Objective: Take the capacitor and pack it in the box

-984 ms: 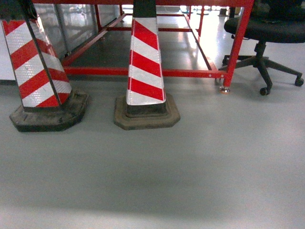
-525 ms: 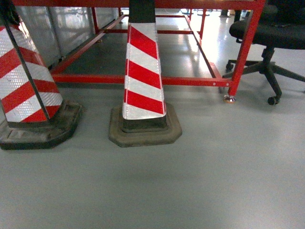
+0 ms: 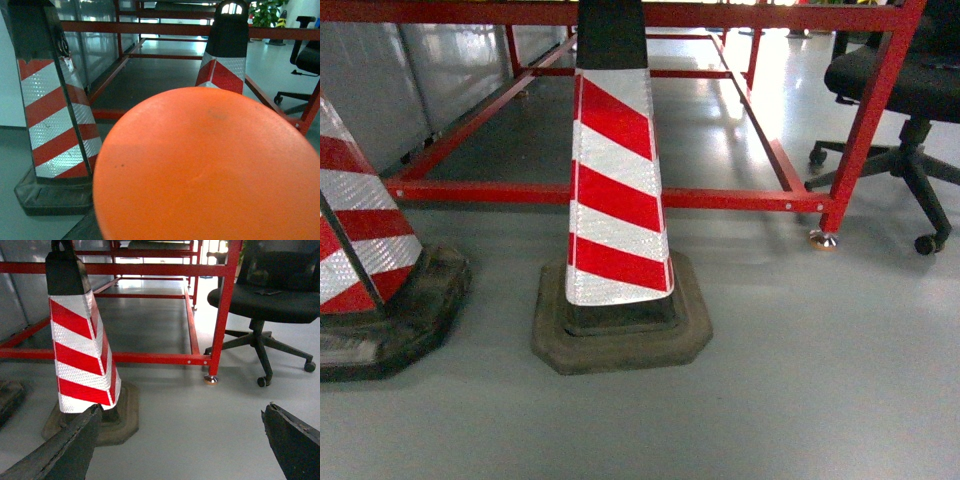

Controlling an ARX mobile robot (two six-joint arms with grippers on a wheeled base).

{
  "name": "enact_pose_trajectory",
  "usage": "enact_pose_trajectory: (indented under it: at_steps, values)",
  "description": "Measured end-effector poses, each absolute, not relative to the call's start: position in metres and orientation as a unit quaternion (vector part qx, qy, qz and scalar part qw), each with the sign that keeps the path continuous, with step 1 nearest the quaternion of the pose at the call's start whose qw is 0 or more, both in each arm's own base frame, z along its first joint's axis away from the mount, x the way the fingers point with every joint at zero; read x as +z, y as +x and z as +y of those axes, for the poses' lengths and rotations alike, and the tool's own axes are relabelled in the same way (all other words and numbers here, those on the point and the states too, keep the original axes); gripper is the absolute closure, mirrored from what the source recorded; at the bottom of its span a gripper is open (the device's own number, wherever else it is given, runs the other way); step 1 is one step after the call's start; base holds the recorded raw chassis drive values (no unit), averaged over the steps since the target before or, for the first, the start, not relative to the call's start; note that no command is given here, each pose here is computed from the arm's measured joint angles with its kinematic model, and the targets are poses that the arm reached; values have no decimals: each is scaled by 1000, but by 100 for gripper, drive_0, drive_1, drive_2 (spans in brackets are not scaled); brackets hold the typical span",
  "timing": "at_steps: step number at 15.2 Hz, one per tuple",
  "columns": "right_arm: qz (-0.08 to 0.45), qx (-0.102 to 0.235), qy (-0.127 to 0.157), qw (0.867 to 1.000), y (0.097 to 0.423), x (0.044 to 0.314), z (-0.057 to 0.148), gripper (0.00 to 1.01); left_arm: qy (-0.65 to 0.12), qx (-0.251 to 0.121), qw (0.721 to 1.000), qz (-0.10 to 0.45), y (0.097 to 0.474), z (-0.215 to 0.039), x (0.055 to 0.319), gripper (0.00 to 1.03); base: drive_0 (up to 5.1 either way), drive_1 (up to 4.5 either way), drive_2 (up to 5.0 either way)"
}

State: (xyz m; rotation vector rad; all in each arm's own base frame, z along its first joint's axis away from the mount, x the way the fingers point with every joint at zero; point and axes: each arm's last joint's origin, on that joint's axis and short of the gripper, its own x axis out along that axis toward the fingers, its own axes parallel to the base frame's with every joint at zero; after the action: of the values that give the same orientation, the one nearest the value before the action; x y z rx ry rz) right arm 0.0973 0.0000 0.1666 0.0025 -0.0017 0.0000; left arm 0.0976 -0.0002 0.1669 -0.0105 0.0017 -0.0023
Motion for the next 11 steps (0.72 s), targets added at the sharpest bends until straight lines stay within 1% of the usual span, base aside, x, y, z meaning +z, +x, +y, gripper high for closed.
enact_pose_trajectory:
  at_steps: [9,11]
  values:
    - [0,0,1,1000,97,166,0,3,-5,-1,1000,2,98,0,167,59,-502,243,243]
    - [-1,0,1,1000,97,167,0,3,-5,-1,1000,2,98,0,167,59,0,0,0]
